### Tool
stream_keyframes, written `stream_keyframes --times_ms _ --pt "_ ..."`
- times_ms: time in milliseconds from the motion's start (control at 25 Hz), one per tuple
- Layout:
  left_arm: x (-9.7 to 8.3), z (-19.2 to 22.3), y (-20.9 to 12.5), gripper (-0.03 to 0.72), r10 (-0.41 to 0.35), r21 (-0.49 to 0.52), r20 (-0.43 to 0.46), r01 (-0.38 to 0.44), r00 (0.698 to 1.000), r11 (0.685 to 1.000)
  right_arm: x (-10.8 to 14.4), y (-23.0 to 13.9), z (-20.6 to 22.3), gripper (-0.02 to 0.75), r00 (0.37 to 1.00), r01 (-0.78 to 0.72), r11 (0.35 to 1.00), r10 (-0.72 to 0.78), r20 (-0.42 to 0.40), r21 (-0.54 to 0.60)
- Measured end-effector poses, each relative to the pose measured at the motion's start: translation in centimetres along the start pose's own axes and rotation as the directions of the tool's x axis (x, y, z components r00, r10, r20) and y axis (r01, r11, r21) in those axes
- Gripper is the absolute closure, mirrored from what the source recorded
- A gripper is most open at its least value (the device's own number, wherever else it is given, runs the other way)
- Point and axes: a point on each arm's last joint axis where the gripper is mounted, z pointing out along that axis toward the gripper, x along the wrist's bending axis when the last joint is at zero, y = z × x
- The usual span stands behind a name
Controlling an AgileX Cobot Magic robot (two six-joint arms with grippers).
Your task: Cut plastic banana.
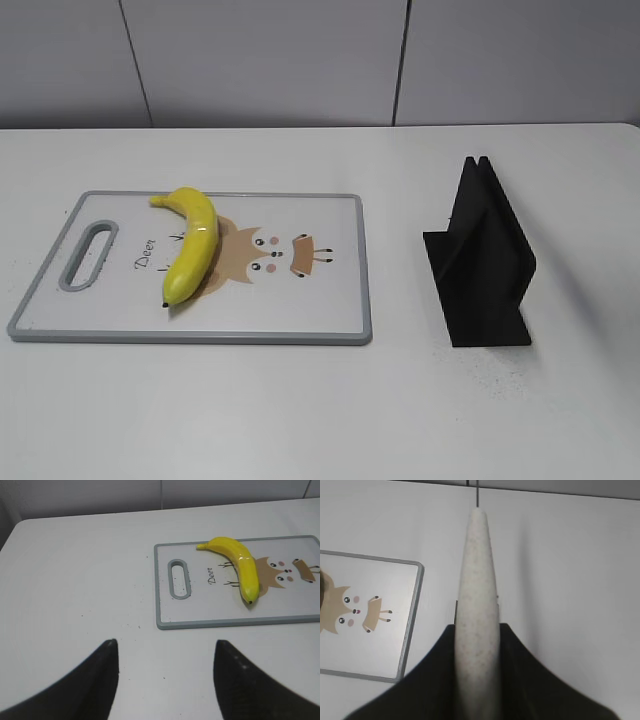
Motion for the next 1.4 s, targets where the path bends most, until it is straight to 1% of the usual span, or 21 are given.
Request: stream_keyframes --times_ms 80,160,280,400,520,640,800,880,1040,1120,1160,1200,1240,1280,1360,1400 --pt "0.0 0.0 0.0 0.104 0.0 0.0 0.0 0.0 1.0 1.0 0.0 0.0 0.0 0.554 1.0 0.026 1.0 -0.026 0.0 0.001" --pt "0.0 -0.1 0.1 0.104 0.007 -0.003 0.0 -0.007 1.0 1.0 0.0 0.0 0.0 0.554 0.996 0.084 0.996 -0.084 0.0 0.001" --pt "0.0 -0.4 0.5 0.115 0.043 -0.001 0.004 -0.043 0.999 0.999 0.0 0.0 0.0 0.554 0.984 0.181 0.984 -0.181 -0.004 -0.002" --pt "0.0 -0.2 1.5 0.139 0.078 0.031 0.012 -0.079 0.997 0.996 0.2 0.1 0.0 0.554 0.96 0.28 0.96 -0.28 -0.015 -0.013" --pt "0.1 0.6 2.6 0.149 0.128 0.078 0.032 -0.13 0.991 0.988 0.6 0.2 0.1 0.554 0.925 0.376 0.926 -0.378 -0.05 -0.042" --pt "0.1 1.6 3.9 0.153 0.168 0.112 0.059 -0.174 0.984 0.978 1.5 0.4 0.7 0.554 0.872 0.468 0.879 -0.476 -0.112 -0.09" --pt "0.1 3.0 5.9 0.153 0.223 0.153 0.119 -0.24 0.968 0.959 2.9 0.6 2.0 0.554 0.766 0.592 0.791 -0.612 -0.195 -0.158" --pt "-0.1 3.5 7.0 0.156 0.247 0.154 0.154 -0.27 0.957 0.95 3.3 0.6 3.0 0.554 0.702 0.657 0.734 -0.679 -0.214 -0.173" --pt "-0.2 4.7 9.2 0.157 0.313 0.143 0.207 -0.345 0.927 0.928 4.1 0.5 5.3 0.554 0.605 0.736 0.65 -0.757 -0.248 -0.189" --pt "-0.1 5.3 10.4 0.159 0.346 0.131 0.221 -0.379 0.912 0.916 4.8 0.4 6.4 0.554 0.529 0.768 0.595 -0.798 -0.29 -0.236" --pt "-0.1 5.7 10.9 0.159 0.365 0.124 0.231 -0.4 0.902 0.908 5.2 0.3 7.0 0.554 0.474 0.788 0.553 -0.825 -0.308 -0.27" --pt "-0.1 6.2 11.6 0.159 0.393 0.111 0.238 -0.426 0.888 0.898 5.7 0.2 7.5 0.554 0.425 0.795 0.521 -0.844 -0.328 -0.311" --pt "-0.1 6.7 12.3 0.159 0.416 0.099 0.245 -0.45 0.876 0.888 6.2 0.2 8.0 0.554 0.362 0.804 0.474 -0.869 -0.338 -0.358" --pt "0.0 7.1 12.9 0.159 0.45 0.091 0.254 -0.484 0.857 0.87 6.6 0.1 8.6 0.554 0.303 0.811 0.429 -0.89 -0.341 -0.399" --pt "0.1 8.4 14.3 0.159 0.512 0.089 0.282 -0.553 0.812 0.828 7.3 0.0 9.7 0.554 0.246 0.795 0.397 -0.902 -0.354 -0.459" --pt "0.1 8.9 15.0 0.159 0.545 0.082 0.3 -0.59 0.783 0.803 7.6 -0.1 10.3 0.554 0.235 0.786 0.395 -0.902 -0.362 -0.475"
